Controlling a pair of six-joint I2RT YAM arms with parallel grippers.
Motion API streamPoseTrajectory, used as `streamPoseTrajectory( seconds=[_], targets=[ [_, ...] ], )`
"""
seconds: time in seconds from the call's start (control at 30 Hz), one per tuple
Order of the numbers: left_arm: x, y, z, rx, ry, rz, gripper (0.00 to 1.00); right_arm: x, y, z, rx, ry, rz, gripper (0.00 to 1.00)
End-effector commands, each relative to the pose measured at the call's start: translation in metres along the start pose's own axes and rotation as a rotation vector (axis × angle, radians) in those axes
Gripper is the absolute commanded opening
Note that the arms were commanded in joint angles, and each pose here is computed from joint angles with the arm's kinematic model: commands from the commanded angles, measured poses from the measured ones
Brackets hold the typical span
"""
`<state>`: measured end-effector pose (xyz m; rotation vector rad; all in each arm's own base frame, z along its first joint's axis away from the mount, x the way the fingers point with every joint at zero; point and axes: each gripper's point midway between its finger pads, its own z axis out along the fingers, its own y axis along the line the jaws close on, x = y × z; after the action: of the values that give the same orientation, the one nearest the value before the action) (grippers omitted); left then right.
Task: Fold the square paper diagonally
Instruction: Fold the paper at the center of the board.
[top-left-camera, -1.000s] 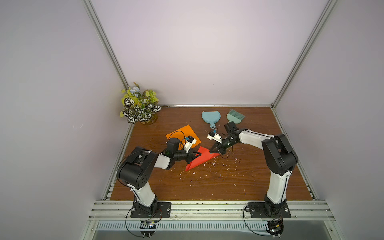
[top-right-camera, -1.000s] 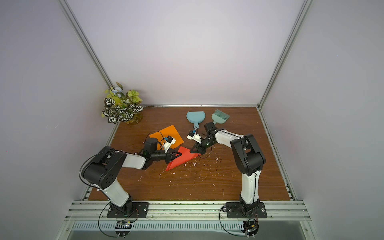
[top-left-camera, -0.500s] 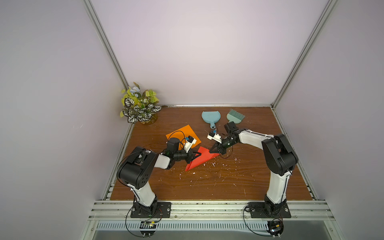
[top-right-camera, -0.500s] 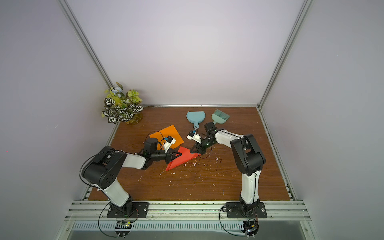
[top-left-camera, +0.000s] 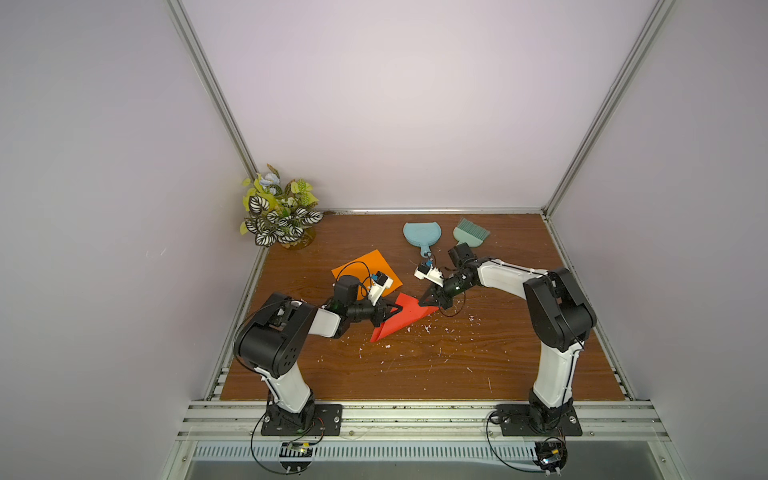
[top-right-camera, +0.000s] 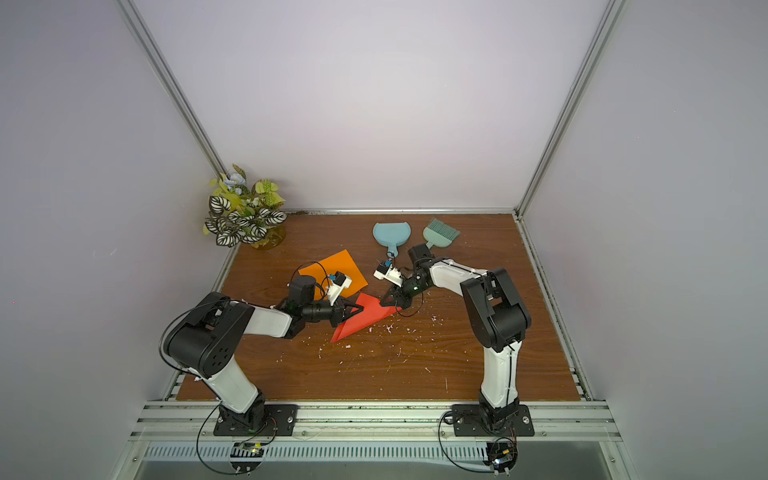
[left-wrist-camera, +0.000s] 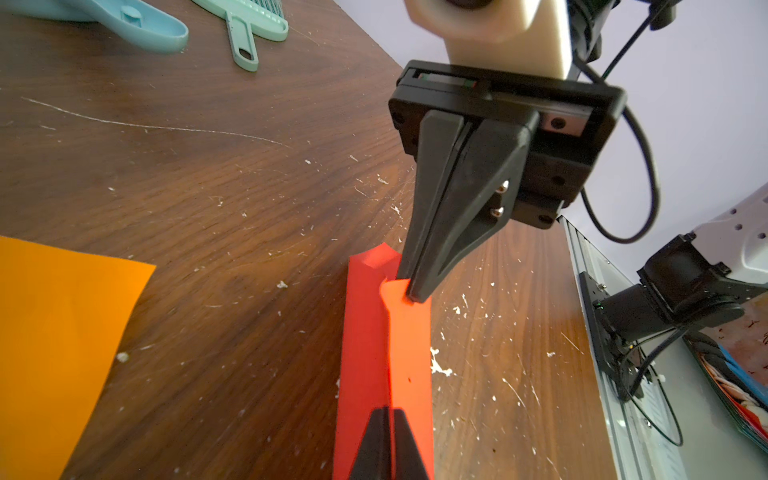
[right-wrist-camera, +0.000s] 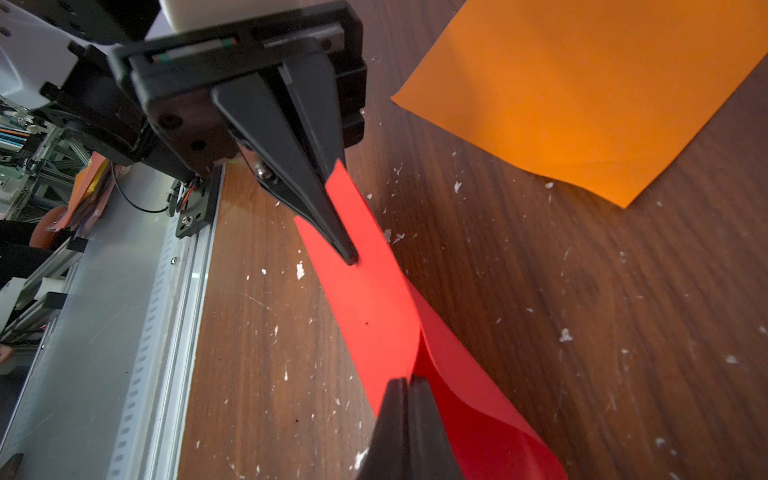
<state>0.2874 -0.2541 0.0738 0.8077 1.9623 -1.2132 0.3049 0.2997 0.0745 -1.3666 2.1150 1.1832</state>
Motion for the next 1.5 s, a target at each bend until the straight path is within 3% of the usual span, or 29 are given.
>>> streamPoseTrajectory(
  seconds=[0.0, 1.47],
  targets=[
    [-0.0016, 0.0020, 0.0008, 0.007, 0.004, -0.005, 0.08, -0.0092, 0.0018, -0.0005, -0.003, -0.008, -0.028, 0.00],
    [-0.0014, 0.0047, 0.0019, -0.003, 0.013, -0.011, 0.08, -0.0053, 0.0020, 0.0026, -0.004, -0.001, -0.029, 0.00]
  ],
)
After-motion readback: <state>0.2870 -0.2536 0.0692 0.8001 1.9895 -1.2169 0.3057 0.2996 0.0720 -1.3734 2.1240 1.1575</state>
